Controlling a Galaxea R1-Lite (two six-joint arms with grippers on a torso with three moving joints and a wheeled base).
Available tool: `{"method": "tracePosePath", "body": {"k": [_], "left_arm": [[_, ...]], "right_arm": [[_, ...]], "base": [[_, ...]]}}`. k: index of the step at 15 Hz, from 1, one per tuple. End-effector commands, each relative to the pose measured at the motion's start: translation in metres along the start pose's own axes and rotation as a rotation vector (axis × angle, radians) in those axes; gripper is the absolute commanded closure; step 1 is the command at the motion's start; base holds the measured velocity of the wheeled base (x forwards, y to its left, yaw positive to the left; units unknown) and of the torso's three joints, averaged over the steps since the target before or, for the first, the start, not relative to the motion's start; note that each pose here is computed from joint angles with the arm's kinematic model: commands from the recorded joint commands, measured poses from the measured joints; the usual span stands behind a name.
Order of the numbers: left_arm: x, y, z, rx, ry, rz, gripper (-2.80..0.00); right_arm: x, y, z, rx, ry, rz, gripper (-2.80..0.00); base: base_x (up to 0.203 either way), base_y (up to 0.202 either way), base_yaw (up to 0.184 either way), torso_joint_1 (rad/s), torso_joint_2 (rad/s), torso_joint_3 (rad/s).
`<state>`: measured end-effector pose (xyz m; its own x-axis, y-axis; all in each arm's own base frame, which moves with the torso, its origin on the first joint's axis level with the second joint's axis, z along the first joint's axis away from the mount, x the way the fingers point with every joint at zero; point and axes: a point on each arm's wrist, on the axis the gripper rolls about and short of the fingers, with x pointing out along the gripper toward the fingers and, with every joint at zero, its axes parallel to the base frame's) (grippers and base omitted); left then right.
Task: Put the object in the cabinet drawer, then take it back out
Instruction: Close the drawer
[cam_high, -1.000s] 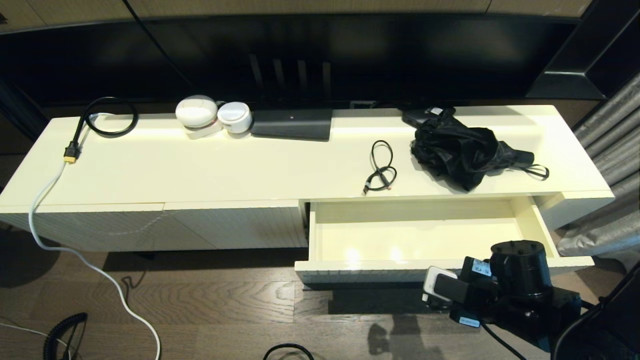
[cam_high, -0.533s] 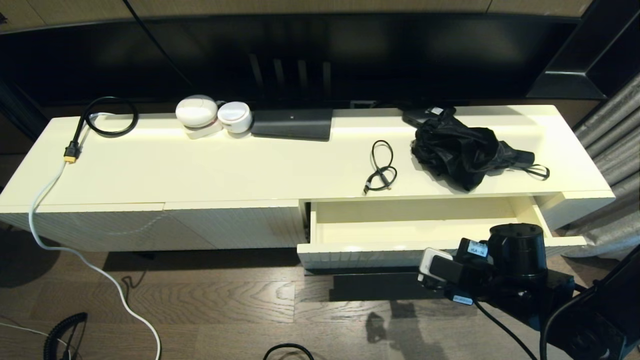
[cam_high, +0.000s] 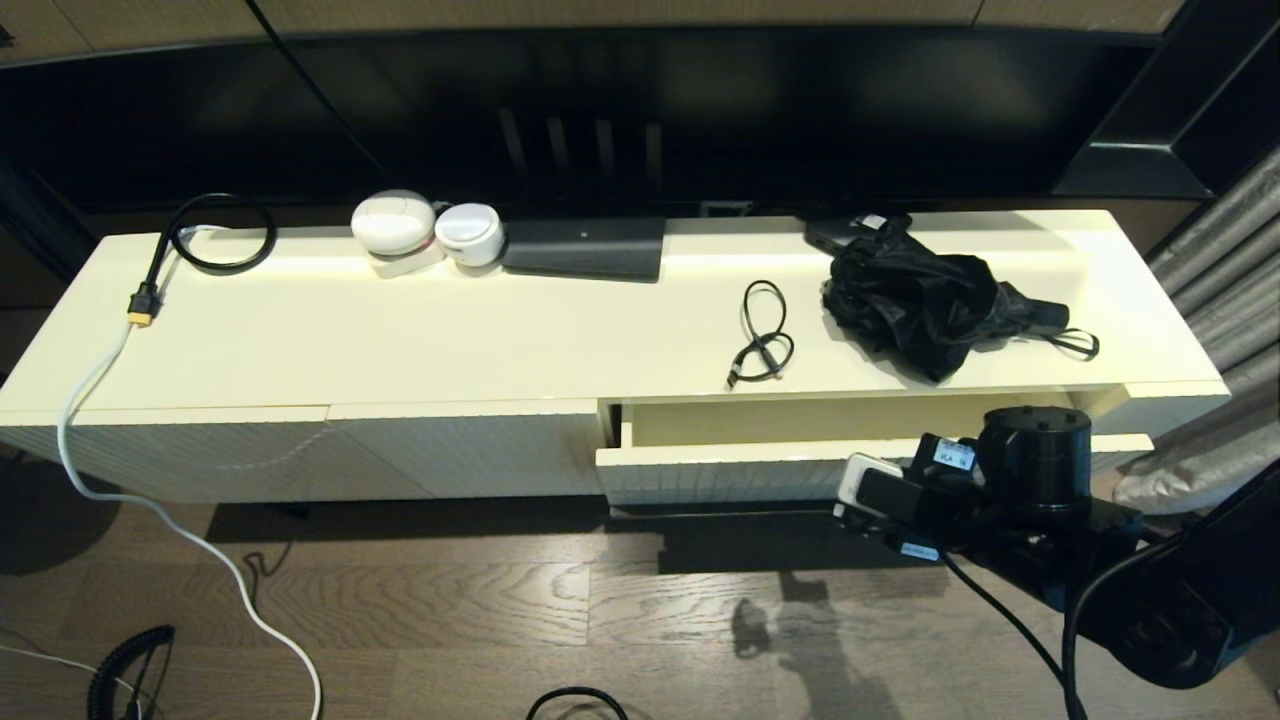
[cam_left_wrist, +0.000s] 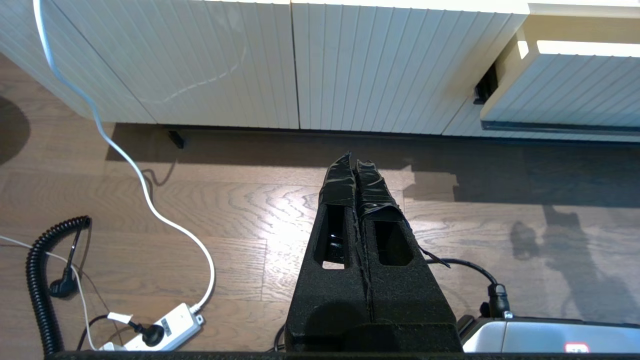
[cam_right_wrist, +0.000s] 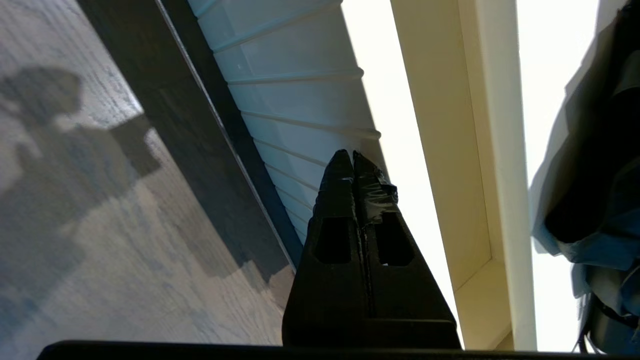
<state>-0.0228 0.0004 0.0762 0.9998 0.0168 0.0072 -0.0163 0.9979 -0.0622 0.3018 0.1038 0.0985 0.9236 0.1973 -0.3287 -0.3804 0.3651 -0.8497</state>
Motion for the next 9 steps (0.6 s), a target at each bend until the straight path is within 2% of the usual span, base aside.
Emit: {"method": "tracePosePath", "body": {"k": [1, 9], "left_arm": [[0.0, 0.0, 0.0, -0.001, 0.0, 0.0, 0.0], [0.0, 0.0, 0.0, -0.001, 0.0, 0.0, 0.0]], "right_arm": [[0.006, -0.003, 0.0, -0.003, 0.001, -0.015, 0.0], [0.033, -0.008, 0.002, 0.007, 0.001, -0.061, 0.0]], "base": [[0.0, 0.0, 0.0, 0.0, 0.0, 0.0], [0.0, 0.0, 0.0, 0.0, 0.0, 0.0]]}}
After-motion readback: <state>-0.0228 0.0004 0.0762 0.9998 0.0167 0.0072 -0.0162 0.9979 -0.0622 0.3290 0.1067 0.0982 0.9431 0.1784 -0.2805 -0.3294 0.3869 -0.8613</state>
